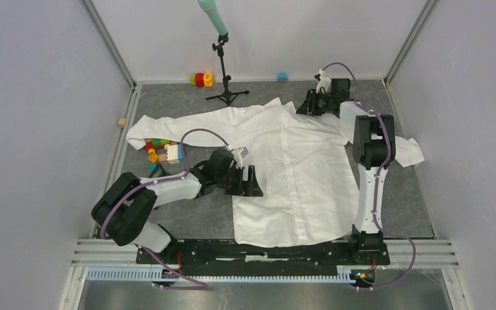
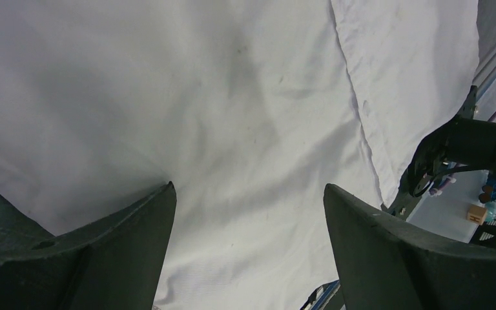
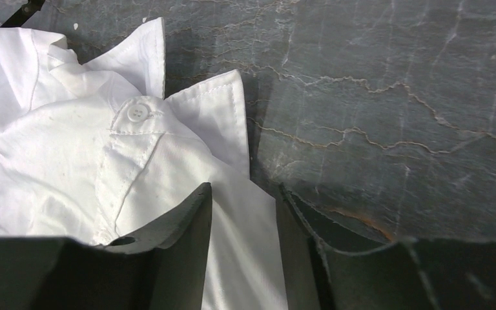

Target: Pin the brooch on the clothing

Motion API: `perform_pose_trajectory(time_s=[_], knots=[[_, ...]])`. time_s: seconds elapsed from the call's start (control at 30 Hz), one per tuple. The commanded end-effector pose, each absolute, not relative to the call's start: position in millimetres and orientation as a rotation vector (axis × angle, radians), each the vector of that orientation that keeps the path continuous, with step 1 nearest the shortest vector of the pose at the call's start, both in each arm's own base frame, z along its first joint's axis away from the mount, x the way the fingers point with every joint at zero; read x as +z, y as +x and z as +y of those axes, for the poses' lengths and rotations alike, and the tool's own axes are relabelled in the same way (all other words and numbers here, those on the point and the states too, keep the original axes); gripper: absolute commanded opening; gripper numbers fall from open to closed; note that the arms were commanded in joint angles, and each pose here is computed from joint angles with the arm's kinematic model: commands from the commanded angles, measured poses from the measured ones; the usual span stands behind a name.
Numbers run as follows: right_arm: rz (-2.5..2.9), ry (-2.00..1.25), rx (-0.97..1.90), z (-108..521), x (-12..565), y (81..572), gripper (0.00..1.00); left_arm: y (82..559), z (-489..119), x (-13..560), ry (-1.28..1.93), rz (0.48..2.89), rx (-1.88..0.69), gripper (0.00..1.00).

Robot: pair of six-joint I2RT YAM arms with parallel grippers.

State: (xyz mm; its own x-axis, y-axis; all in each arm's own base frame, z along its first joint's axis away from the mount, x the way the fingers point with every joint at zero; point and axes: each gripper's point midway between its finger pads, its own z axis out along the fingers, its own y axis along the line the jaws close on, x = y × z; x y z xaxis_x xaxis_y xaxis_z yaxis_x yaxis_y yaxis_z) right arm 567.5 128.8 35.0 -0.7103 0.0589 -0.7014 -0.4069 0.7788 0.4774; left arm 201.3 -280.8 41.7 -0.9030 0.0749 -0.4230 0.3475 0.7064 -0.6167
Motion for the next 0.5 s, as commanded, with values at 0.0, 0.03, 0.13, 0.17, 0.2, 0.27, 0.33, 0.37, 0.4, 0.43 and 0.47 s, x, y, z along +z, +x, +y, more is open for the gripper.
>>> perform_pose_trajectory(time_s=[0.0, 0.03, 0.13, 0.17, 0.2, 0.27, 0.33, 0.37, 0.4, 0.43, 0.47], knots=[[2.169, -0.264, 0.933, 144.7, 47.9, 578.3, 0.35, 196.5, -264.4, 28.8, 0.205, 2.637, -0.918, 0.91], [2.167, -0.258, 0.950, 145.7, 46.4, 578.1, 0.31, 195.1, -261.7, 28.0, 0.198, 2.646, -0.905, 0.91], [2.150, -0.246, 0.932, 144.6, 47.1, 582.0, 0.06, 193.0, -255.7, 29.8, 0.181, 2.653, -0.873, 0.91], [2.133, -0.239, 0.911, 142.9, 51.7, 584.8, 0.00, 192.7, -253.8, 30.7, 0.177, 2.652, -0.865, 0.91], [2.108, -0.226, 0.872, 138.6, 57.9, 589.6, 0.00, 191.1, -251.5, 30.9, 0.171, 2.656, -0.857, 0.91], [2.055, -0.197, 0.791, 130.1, 72.3, 598.2, 0.00, 187.8, -247.4, 31.1, 0.164, 2.664, -0.845, 0.91], [2.006, -0.162, 0.691, 118.0, 87.4, 607.4, 0.00, 184.6, -244.1, 31.5, 0.160, 2.669, -0.838, 0.92], [1.979, -0.153, 0.653, 113.6, 94.9, 611.6, 0.00, 183.2, -241.7, 31.2, 0.158, 2.673, -0.827, 0.92], [1.955, -0.145, 0.615, 109.0, 103.0, 615.2, 0.00, 182.8, -240.1, 32.2, 0.150, 2.671, -0.821, 0.92], [1.940, -0.140, 0.593, 105.9, 108.0, 617.0, 0.00, 181.8, -238.7, 32.1, 0.146, 2.672, -0.815, 0.92], [1.927, -0.140, 0.573, 103.5, 112.1, 619.5, 0.00, 181.7, -237.7, 33.3, 0.138, 2.667, -0.815, 0.92]])
